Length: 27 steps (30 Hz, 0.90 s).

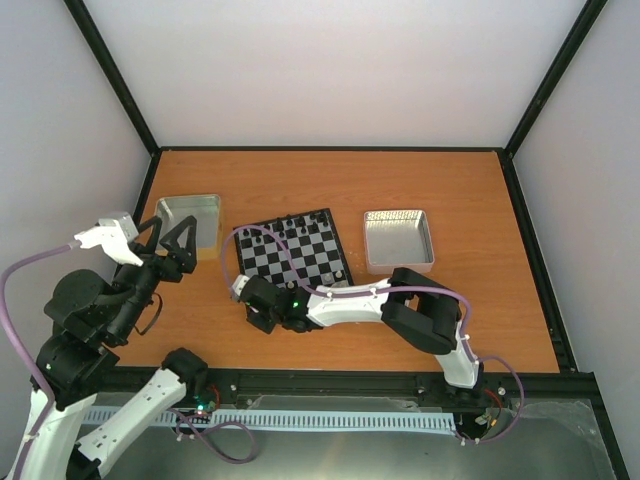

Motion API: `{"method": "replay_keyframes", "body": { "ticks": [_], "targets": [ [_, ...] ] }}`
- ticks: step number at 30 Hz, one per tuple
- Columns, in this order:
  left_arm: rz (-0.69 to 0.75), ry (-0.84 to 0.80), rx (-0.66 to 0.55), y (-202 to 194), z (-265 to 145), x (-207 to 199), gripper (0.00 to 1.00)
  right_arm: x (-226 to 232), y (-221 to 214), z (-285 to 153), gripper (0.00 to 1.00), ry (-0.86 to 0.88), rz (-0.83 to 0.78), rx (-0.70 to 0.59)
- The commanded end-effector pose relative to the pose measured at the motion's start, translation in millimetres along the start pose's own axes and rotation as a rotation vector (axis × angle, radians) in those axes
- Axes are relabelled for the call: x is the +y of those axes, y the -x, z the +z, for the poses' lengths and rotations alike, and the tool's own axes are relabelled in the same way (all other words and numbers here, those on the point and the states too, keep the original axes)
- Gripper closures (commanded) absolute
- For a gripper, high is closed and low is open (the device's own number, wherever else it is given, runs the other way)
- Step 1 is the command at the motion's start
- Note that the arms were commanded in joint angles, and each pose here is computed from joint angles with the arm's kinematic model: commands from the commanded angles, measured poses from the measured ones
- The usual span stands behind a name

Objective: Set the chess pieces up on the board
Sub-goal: Place the chess piece on the chessboard, then move the storage box to the center of the board.

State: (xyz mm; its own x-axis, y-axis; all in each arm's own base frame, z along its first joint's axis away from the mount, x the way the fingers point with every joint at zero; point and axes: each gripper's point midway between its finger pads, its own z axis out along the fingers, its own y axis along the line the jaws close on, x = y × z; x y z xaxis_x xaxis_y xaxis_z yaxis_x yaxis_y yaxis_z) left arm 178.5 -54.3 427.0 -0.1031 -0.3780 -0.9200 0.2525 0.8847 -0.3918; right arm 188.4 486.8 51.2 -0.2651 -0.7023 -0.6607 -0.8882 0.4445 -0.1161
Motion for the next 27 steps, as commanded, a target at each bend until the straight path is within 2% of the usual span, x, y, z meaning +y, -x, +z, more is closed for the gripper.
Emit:
{"method": "replay_keyframes", "body": {
  "ticks": [1,9,17,22,27],
  "targets": [
    [-0.008,0.013,0.003,-2.3,-1.8,3.4,0.13,0.0,9.7,-6.8,0.83,-0.013,0.004,-0.017],
    [-0.007,0.014,-0.002,-0.6,-1.7,3.3,0.13,-4.3,36.1,-34.2,0.72,-0.009,0.033,-0.085],
    [-0.018,0.015,-0.040,11.9,-7.7,2.5,0.12,-21.2,70.2,-78.6,0.62,-0.028,0.132,-0.196],
    [-0.016,0.022,-0.014,1.8,-2.4,4.7,0.12,-72.6,57.5,-107.3,0.56,-0.089,0.315,-0.207],
    [-0.019,0.025,0.059,-30.5,9.7,10.2,0.09,-152.7,7.0,-150.6,0.52,-0.243,0.538,-0.154]
  ]
}}
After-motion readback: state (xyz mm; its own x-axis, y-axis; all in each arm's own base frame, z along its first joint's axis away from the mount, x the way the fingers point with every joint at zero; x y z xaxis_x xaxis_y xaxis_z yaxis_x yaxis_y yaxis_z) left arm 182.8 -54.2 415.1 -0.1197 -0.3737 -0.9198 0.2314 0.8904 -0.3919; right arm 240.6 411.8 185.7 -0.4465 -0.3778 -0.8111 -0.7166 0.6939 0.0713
